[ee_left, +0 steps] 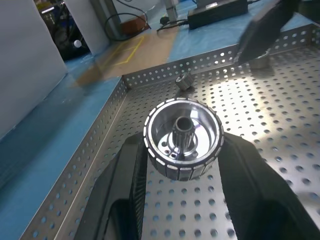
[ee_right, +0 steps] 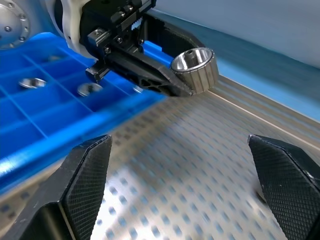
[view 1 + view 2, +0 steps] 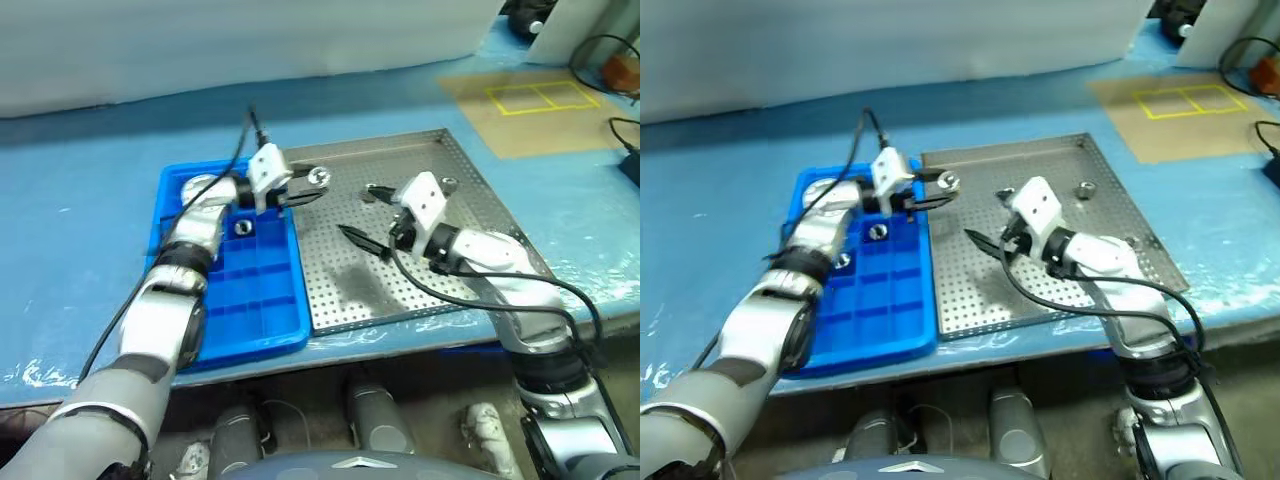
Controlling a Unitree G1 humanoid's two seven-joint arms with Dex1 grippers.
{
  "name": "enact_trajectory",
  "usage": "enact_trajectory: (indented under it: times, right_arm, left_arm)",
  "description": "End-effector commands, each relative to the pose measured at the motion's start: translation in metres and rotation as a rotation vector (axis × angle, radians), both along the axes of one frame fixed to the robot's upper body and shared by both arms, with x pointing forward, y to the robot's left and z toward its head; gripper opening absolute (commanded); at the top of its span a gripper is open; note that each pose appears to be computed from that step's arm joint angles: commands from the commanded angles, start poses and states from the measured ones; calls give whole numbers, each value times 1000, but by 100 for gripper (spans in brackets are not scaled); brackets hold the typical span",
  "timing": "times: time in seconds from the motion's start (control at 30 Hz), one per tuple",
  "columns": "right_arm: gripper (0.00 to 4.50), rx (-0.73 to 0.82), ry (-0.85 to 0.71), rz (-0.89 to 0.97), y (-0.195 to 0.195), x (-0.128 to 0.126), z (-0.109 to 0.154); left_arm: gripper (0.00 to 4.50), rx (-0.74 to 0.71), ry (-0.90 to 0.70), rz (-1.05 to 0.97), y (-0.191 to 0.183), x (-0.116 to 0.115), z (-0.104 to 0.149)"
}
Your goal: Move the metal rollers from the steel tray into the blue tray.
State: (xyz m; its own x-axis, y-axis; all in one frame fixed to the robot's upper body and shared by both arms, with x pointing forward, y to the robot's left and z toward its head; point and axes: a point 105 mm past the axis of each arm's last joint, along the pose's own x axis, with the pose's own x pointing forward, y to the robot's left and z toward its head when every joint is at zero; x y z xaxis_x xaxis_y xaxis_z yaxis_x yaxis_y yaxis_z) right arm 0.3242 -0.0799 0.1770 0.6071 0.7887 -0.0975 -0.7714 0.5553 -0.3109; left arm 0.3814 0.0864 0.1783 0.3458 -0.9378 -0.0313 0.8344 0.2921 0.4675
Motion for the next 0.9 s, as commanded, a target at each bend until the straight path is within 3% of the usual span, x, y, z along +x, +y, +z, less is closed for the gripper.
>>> enact_trajectory:
  times: [0.03,0.13,0.47,0.7,0.9]
  right_arm:
    - [450,13,-55,111,21,1,11]
    - [450,15,-59,174,35,5,10]
    - [450,23,-59,275,55,13,6]
    - [450,10,-36,297,56,12,-3]
    - [450,5,-33,316,58,10,-3]
  left_arm:
    - [172,-35,-33,-62,2,-32,25]
    - [172,-29,2,-35,12,-52,24]
    - [172,0,85,114,42,-78,3]
    - [172,114,248,108,65,-110,-37]
    - [172,195,353,86,79,-130,-54]
